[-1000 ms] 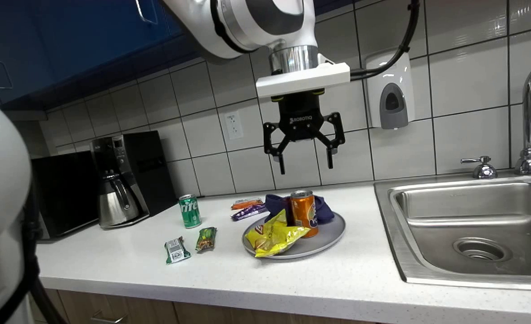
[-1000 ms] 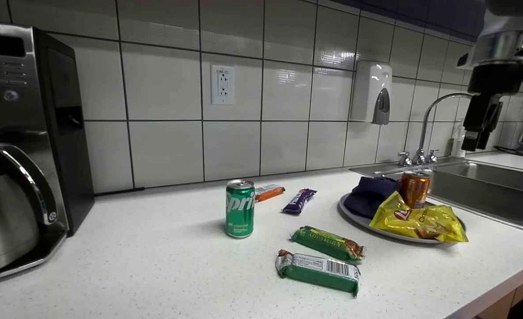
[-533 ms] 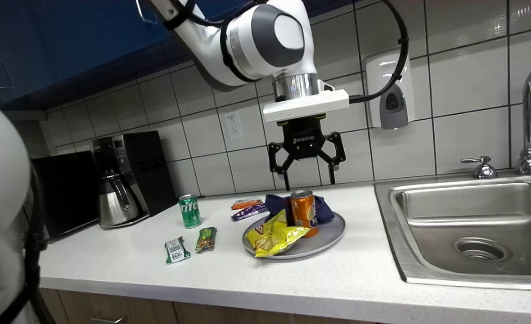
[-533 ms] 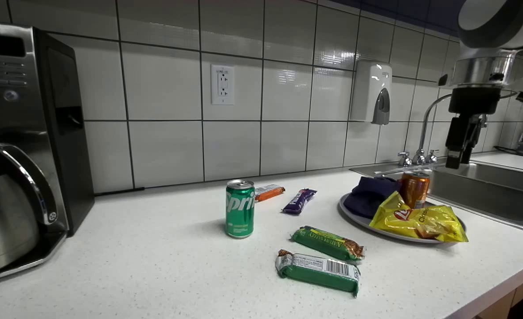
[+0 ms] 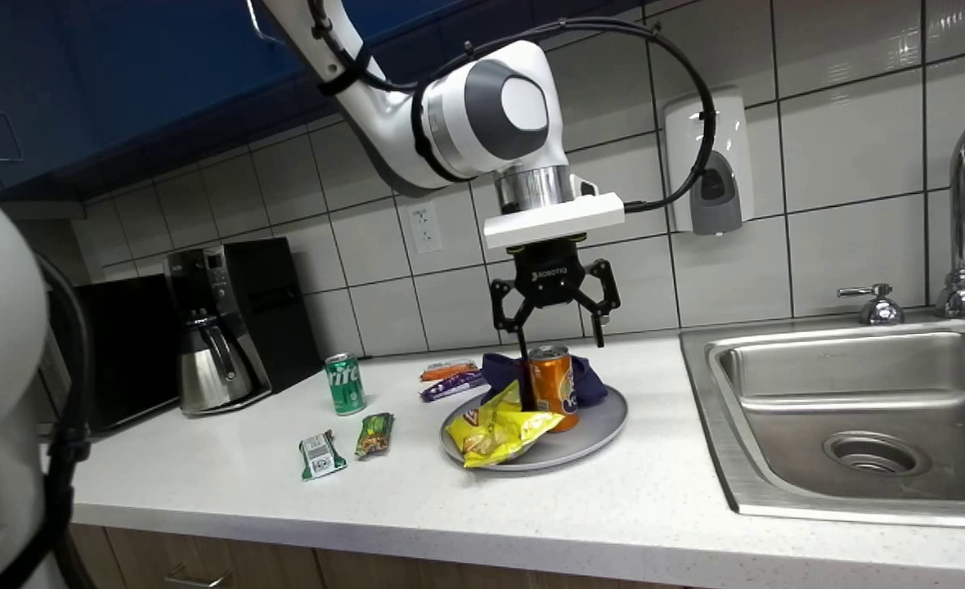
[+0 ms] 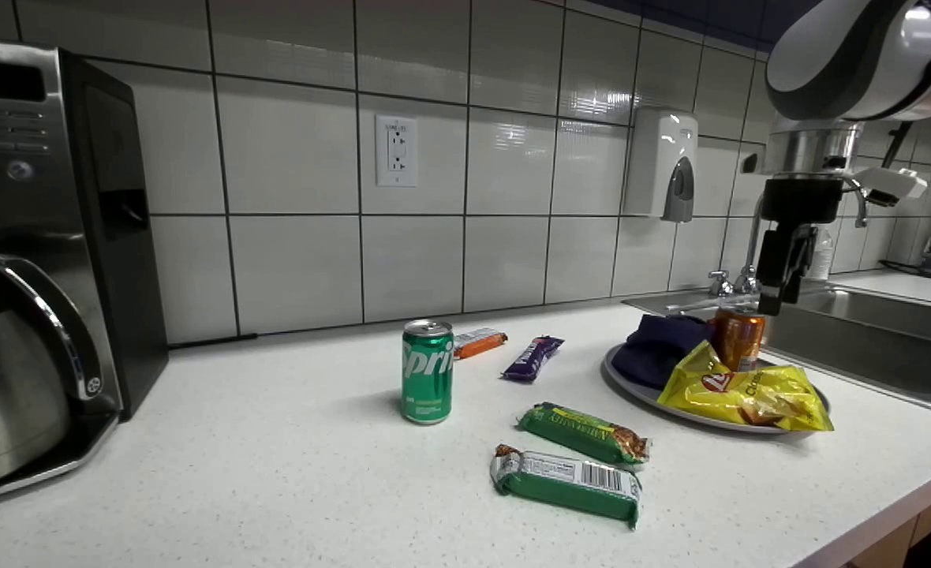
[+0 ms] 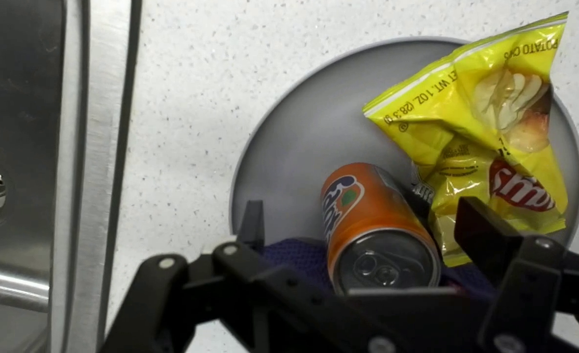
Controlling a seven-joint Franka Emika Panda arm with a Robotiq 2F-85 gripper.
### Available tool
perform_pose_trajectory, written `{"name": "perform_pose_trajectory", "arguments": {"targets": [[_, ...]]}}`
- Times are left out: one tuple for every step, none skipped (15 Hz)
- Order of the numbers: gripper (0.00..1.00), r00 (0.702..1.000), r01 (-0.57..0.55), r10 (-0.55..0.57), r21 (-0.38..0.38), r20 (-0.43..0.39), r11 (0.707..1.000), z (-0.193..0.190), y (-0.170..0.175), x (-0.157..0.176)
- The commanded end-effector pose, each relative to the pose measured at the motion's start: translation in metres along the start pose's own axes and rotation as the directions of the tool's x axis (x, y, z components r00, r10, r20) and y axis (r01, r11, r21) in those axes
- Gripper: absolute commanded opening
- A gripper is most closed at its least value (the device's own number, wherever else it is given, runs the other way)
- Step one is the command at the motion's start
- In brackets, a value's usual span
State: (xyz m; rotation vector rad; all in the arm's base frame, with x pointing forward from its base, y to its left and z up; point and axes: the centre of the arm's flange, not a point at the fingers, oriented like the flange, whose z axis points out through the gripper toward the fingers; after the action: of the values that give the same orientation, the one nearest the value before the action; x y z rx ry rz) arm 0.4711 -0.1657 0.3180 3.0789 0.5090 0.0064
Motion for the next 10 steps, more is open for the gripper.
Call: {"name": "perform_pose_trajectory", "arguments": {"targets": [[1.0, 1.0, -0.003, 0.002, -0.009, -0.018, 1.0, 0.006, 0.008, 0.019], [1.0, 1.0, -0.007, 0.007, -0.013, -0.021, 1.0, 0.007, 0.008, 0.022], [1.0, 1.0, -0.016, 0.016, -0.015, -0.025, 1.0, 0.009, 0.008, 0.025], [1.0, 0.999, -0.031, 0.031, -0.013, -0.031, 0.999, 0.01, 0.008, 0.028], [1.0, 0.998, -0.042, 0.041, -0.01, -0.037, 0.999, 0.011, 0.007, 0.031], [1.0, 0.998, -0.051, 0.051, 0.0, -0.041, 0.999, 0.012, 0.004, 0.033], [1.0, 0.997, -0.056, 0.057, 0.008, -0.045, 0.998, 0.012, 0.002, 0.035], [1.0, 0.997, -0.06, 0.061, 0.014, -0.048, 0.998, 0.013, 0.0, 0.036], [1.0, 0.997, -0.064, 0.065, 0.021, -0.05, 0.998, 0.014, -0.002, 0.038], [1.0, 0.996, -0.066, 0.068, 0.025, -0.052, 0.997, 0.015, -0.004, 0.039]]}}
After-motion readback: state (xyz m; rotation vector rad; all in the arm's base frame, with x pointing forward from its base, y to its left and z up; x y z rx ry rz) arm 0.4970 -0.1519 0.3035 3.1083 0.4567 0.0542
